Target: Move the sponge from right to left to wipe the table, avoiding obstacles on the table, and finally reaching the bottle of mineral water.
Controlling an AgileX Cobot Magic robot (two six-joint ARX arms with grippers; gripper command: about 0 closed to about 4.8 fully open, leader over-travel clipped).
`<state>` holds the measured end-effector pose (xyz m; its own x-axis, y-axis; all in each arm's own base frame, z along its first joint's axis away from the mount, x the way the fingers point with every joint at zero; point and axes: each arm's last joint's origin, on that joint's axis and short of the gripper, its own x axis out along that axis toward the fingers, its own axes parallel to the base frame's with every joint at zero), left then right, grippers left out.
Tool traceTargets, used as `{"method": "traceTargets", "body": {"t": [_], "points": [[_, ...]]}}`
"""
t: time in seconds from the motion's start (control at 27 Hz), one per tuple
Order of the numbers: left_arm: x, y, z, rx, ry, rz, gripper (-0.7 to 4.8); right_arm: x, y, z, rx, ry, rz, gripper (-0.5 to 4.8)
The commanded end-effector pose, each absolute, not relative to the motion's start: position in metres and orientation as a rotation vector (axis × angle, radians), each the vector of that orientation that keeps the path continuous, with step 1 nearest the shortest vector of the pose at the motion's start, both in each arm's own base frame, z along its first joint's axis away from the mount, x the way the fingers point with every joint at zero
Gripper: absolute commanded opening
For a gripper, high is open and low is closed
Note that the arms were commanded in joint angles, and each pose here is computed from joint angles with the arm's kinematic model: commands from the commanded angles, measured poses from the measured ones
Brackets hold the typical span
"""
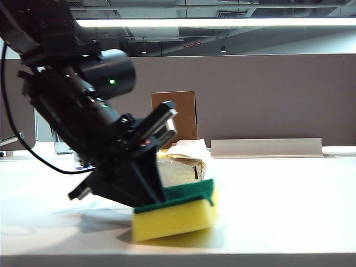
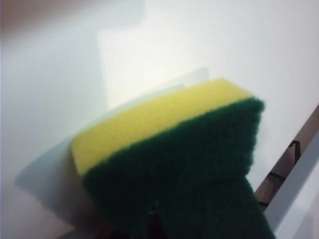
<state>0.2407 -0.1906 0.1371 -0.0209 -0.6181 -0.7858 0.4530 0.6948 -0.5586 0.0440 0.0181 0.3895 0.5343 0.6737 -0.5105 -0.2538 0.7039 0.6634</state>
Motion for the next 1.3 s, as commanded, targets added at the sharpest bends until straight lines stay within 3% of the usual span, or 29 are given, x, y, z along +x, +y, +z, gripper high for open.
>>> {"method": "traceTargets", "body": {"t": [0.04, 0.56, 1.3], "points": [[0.239, -0.168, 0.127, -0.06, 1.428, -0.696, -0.05, 0.043, 0.019, 0.392, 0.566, 0.821, 0.607, 2.28], [0.242, -0.139, 0.124, 0.029, 1.49, -0.631, -0.05, 0.043, 0.019, 0.392, 0.573, 0.824, 0.607, 2.28], [0.231, -0.054, 0.125, -0.022, 1.522, -0.434, -0.06, 0.043, 0.02, 0.392, 0.57, 0.834, 0.626, 2.28]]}}
